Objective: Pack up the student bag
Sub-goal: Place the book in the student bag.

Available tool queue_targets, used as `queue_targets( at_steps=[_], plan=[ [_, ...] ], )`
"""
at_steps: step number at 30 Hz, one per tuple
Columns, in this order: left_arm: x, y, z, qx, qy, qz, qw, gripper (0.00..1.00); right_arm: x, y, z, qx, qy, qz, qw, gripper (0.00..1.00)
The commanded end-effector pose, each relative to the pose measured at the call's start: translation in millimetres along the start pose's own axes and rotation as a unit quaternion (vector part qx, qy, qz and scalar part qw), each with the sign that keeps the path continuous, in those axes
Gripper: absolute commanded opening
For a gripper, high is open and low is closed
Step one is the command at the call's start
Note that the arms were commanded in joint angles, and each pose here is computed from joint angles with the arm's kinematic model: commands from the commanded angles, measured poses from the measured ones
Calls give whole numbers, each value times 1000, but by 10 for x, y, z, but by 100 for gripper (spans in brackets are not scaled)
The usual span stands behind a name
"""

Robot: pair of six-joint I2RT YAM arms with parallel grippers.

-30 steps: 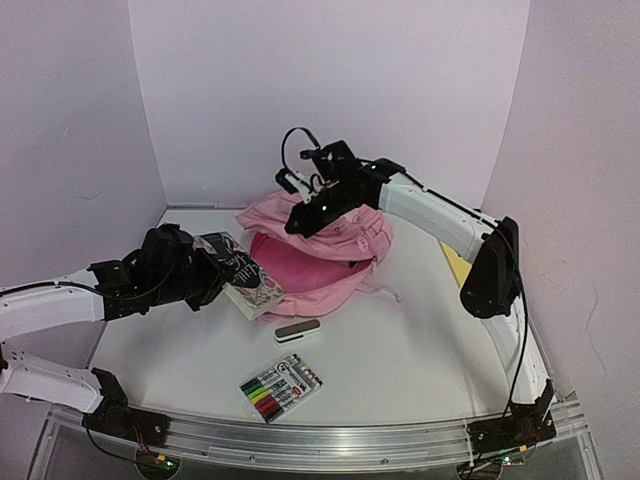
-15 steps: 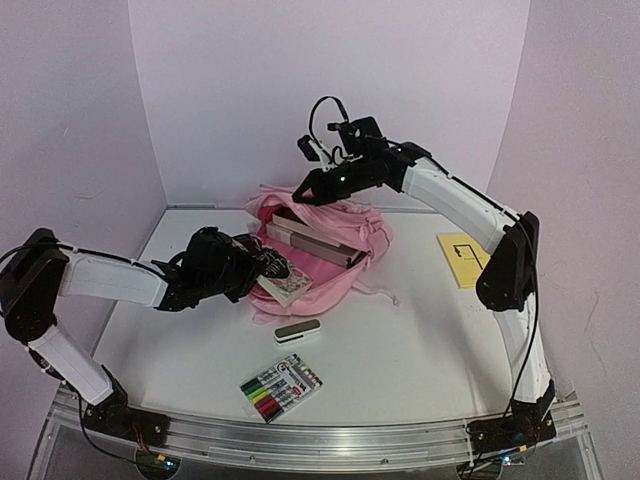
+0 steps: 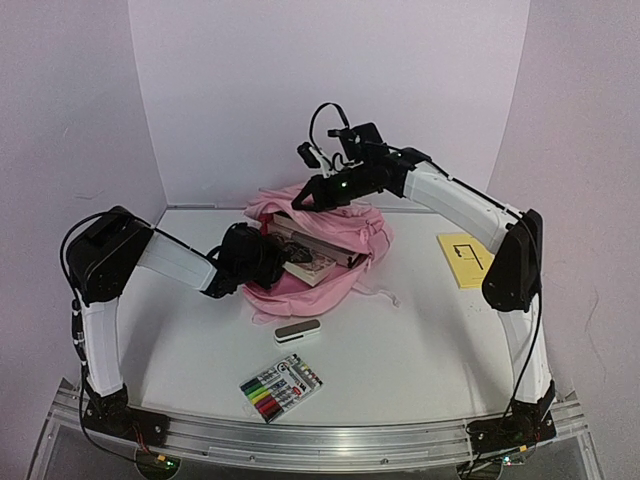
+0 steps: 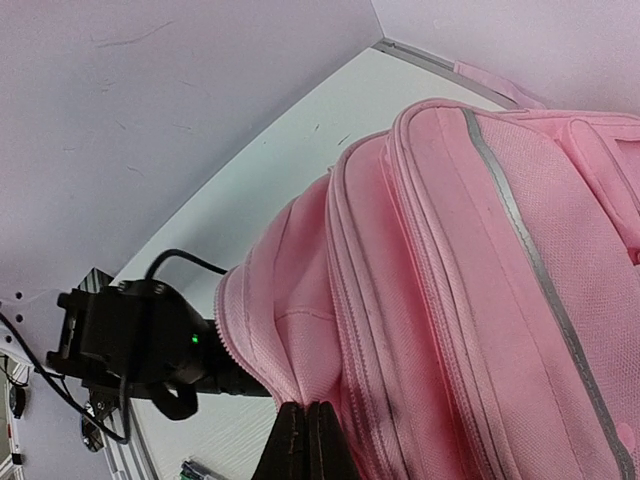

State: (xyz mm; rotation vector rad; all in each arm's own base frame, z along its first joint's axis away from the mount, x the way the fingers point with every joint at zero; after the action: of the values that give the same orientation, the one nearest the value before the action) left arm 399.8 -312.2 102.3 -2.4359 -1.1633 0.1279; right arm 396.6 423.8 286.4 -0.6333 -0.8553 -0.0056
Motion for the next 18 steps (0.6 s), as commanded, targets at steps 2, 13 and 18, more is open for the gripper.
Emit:
queue_targets(
  at_steps=[2,13,18],
  plan=[
    [-68,61,-292,-13,-51,25,998,16,461,-574,674,80,-59,-88,991,0],
    [-63,-181,-482,107,27,46,993,76,412,-536,530,78,-37,-78,993,0],
    [-56,-529,-667,137,75,64,986,94,394,-500,341,62,-22,-75,995,0]
  ],
)
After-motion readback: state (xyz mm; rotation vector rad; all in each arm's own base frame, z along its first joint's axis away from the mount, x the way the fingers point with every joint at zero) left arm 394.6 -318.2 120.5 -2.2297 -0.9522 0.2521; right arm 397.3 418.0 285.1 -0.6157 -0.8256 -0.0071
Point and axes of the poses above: each gripper's point midway between its finger pads, its own y axis out along the fingers, its own z axis along the line the jaws close on, x = y × z, the point moved 4 cm from there along -y, back along the fingers, and after that the axes turned 7 degrees about y, right-handed, at the moved point
